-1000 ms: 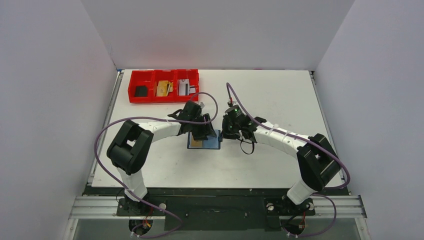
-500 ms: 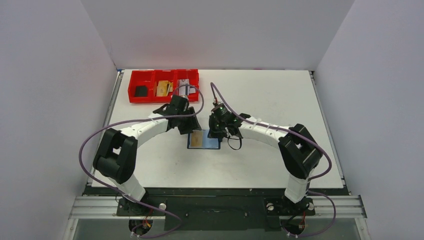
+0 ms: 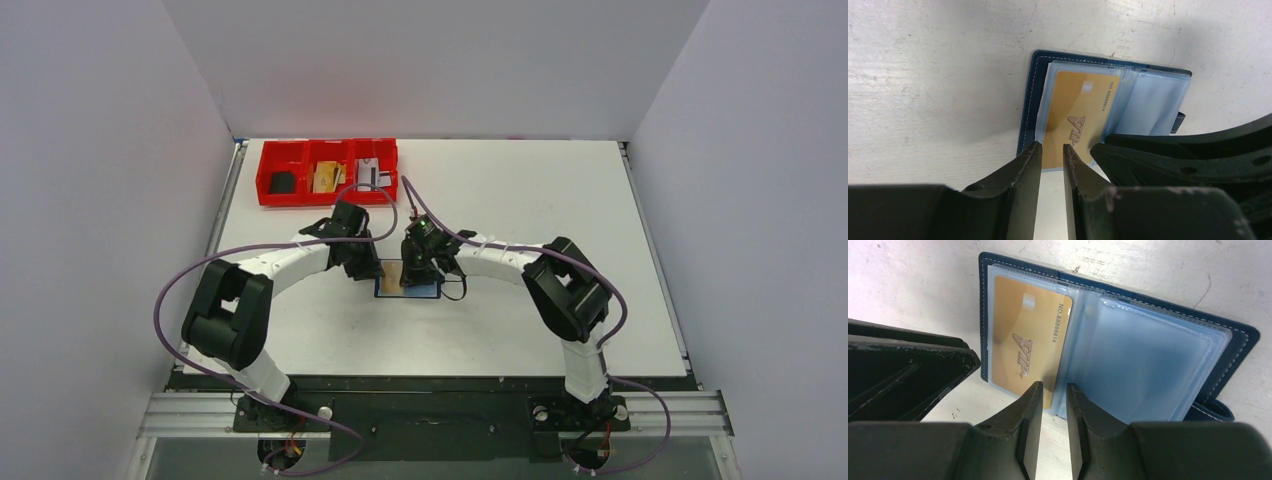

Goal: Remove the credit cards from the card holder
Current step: Remove the credit card from the card holder.

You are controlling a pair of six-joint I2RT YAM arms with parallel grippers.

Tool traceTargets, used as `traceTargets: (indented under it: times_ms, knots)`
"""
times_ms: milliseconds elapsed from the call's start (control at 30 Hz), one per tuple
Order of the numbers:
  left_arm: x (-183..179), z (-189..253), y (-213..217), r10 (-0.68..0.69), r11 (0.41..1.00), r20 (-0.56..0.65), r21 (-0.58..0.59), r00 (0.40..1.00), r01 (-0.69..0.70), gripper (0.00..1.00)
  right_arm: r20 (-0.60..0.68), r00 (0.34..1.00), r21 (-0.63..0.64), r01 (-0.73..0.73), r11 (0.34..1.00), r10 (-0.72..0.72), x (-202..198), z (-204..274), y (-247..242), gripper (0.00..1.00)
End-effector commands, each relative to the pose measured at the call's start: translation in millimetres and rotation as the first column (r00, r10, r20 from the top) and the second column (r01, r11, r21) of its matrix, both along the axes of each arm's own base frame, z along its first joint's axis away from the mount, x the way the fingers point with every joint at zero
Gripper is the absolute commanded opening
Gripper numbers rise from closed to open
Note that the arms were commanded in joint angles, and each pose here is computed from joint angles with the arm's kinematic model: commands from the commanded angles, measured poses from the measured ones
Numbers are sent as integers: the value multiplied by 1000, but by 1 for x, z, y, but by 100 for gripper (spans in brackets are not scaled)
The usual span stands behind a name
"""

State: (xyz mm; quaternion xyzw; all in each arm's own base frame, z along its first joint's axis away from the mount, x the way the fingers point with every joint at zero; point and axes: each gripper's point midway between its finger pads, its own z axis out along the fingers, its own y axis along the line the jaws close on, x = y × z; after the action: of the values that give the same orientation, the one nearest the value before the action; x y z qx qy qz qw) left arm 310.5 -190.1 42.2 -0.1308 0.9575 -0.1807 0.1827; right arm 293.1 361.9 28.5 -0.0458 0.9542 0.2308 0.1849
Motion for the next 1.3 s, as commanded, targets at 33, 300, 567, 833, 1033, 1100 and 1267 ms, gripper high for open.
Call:
traceTargets:
  times_ms: [33, 300, 567, 833, 1033, 1100, 1267]
  knots:
    - [13, 10, -6, -8, 1000, 64, -27, 998, 10, 20, 28, 999, 67, 16, 998, -17, 12, 10, 12, 22]
    - [16, -3, -15, -35, 999, 50, 0, 998, 35, 19, -9, 999, 90, 42, 995, -42, 10, -4, -6, 24]
    - [12, -13, -20, -44, 999, 26, 26, 999, 43, 14, -61, 995, 207, 94, 974, -83, 10, -17, -14, 38]
    - [10, -15, -31, -67, 997, 23, 31, 997, 67, 11, -123, 985, 307, 153, 940, -120, 12, -22, -16, 39]
    - [8, -20, -44, -81, 996, 15, 24, 997, 81, 9, -150, 979, 352, 185, 918, -140, 13, -24, -19, 39]
    - [6, -25, -44, -73, 997, -1, 27, 997, 73, 6, -155, 976, 377, 199, 905, -150, 16, -21, -21, 39]
    - [0, -39, -42, -30, 999, -52, 27, 998, 31, 0, -185, 969, 442, 232, 866, -165, 17, -18, -24, 40]
